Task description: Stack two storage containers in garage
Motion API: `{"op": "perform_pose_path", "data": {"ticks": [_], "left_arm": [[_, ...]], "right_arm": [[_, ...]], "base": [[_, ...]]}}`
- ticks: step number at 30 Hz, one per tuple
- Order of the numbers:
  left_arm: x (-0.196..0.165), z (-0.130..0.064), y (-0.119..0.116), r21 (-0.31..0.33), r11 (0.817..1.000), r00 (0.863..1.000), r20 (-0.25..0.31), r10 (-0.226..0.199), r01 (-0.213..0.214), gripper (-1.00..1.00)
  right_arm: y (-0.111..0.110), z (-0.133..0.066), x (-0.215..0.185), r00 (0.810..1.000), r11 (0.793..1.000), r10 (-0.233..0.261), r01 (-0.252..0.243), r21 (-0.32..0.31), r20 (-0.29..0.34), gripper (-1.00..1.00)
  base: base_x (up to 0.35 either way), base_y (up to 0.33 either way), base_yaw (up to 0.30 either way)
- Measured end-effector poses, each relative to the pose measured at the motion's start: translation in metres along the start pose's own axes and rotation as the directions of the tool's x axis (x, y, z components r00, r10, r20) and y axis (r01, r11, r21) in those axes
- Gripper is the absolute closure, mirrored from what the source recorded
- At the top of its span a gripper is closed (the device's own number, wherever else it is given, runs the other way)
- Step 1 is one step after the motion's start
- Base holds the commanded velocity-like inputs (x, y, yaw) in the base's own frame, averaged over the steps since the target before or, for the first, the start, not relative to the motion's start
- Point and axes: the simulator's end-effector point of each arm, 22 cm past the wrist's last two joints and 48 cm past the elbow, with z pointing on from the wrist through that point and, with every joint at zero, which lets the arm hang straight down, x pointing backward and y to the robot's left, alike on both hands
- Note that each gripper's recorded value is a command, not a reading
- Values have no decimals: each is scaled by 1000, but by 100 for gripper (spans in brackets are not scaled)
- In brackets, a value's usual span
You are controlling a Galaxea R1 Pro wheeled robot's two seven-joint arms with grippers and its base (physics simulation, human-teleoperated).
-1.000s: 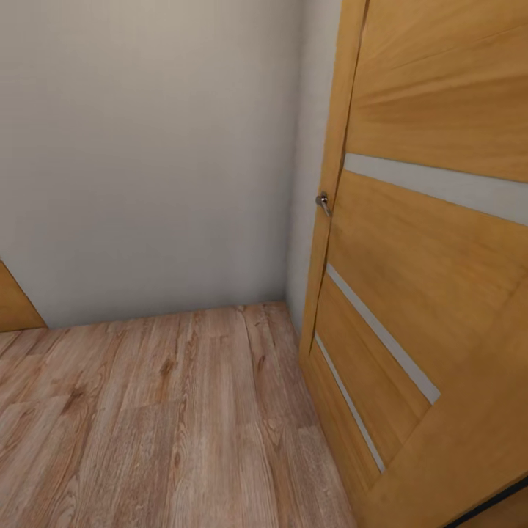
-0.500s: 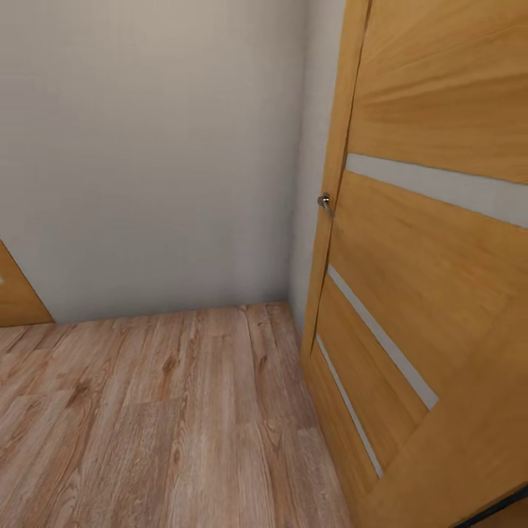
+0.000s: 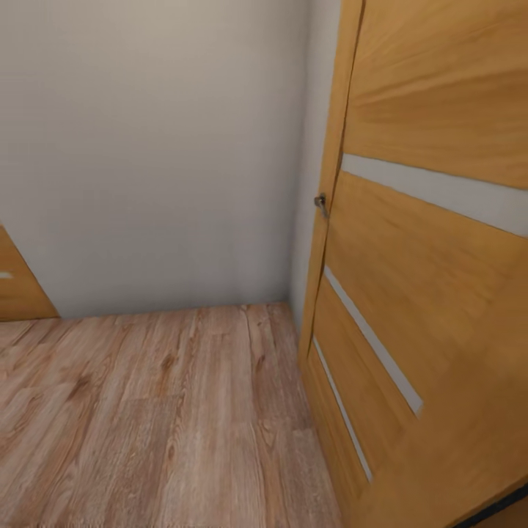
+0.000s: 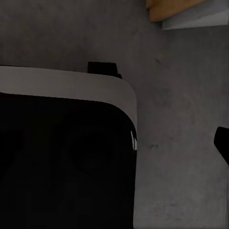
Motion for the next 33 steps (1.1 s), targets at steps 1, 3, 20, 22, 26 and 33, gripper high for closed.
{"op": "perform_pose_path", "data": {"ticks": [1,3,20,22,26,33], "left_arm": [[0,0,0,0,1000,1000,0,0,0,-100],[0,0,0,0,1000,1000,0,0,0,-100],[0,0,1,-1,1000,1000,0,-1,1,-100],[0,0,1,-1,1000,1000,0,0,0,-100],[0,0,1,-1,1000,1000,1,4,-4,-100],[0,0,1,-1,1000,1000,1,4,-4,-100]], "right_arm": [[0,0,0,1000,1000,0,0,0,0,-100],[0,0,0,1000,1000,0,0,0,0,-100],[0,0,0,1000,1000,0,0,0,0,-100],[0,0,0,1000,1000,0,0,0,0,-100],[0,0,0,1000,1000,0,0,0,1,-100],[0,0,0,1000,1000,0,0,0,1,-100]], "base": [[0,-3,260],[0,-2,264],[16,0,193],[219,0,12],[290,0,3],[315,0,0]]}}
